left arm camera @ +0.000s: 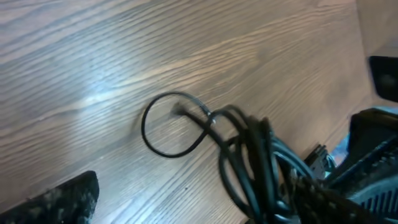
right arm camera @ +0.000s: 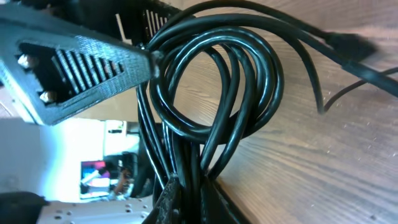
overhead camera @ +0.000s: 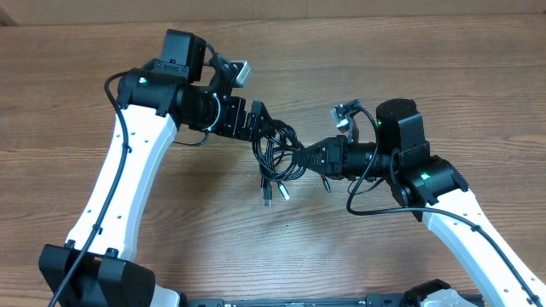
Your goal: Untangle cables
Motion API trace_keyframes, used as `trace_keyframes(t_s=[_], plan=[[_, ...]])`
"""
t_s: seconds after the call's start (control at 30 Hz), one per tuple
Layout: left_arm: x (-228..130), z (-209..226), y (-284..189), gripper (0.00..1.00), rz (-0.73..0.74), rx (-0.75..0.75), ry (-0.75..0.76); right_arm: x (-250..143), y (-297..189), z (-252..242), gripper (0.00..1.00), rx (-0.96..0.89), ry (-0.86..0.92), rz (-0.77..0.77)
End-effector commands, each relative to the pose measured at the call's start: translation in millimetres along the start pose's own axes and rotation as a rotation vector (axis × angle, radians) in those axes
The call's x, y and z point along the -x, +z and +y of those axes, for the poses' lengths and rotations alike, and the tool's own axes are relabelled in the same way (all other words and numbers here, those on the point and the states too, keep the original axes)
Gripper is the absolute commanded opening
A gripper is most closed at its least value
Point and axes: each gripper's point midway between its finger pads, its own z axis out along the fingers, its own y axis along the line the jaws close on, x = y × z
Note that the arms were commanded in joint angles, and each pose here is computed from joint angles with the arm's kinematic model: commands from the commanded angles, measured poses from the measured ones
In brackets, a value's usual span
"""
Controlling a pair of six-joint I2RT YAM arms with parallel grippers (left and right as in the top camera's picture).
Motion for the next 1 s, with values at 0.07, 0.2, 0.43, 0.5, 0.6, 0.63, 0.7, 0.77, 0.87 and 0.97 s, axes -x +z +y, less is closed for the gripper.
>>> trace_keyframes(t_s=[0.07, 0.2, 0.43, 0.5, 0.6, 0.63, 0.7, 0.77, 0.87, 0.97], plan=[[-1.2, -1.5, -12.0, 1.0, -0.008, 0.028, -0.001, 0.7, -0.8, 9.0, 0.04, 0.029, -0.208, 0.001], [-8.3, -1.8, -12.1, 1.0, 0.019, 0.026, -0.019, 6.7, -0.8, 2.7, 0.04, -0.012, -0.318, -0.03], [-36.3, 12.7, -15.1, 1.0, 0.129, 0.114, -0.015, 12.5, -3.7, 8.4, 0.04, -0.012, -0.366, -0.063], [-41.6, 21.0, -17.1, 1.0, 0.15, 0.164, -0.023, 14.9, -6.3, 14.2, 0.04, -0.004, -0.391, -0.081], [-43.7, 24.0, -18.1, 1.0, 0.158, 0.181, -0.028, 17.9, -10.9, 25.3, 0.04, 0.016, -0.434, -0.11], [-43.5, 23.8, -18.0, 1.0, 0.157, 0.18, -0.031, 19.2, -12.8, 29.7, 0.04, 0.023, -0.451, -0.122], [-43.3, 23.9, -18.0, 1.0, 0.156, 0.18, -0.03, 22.9, -16.0, 35.2, 0.04, 0.025, -0.478, -0.15], [-43.4, 23.7, -18.0, 1.0, 0.157, 0.18, -0.03, 25.8, -19.0, 40.2, 0.04, 0.025, -0.512, -0.173], [-43.5, 22.6, -17.6, 0.99, 0.158, 0.175, -0.028, 27.5, -23.2, 49.5, 0.04, 0.036, -0.604, -0.198], [-43.5, 21.9, -17.5, 1.0, 0.157, 0.171, -0.029, 27.7, -28.0, 58.2, 0.04, 0.04, -0.719, -0.222]])
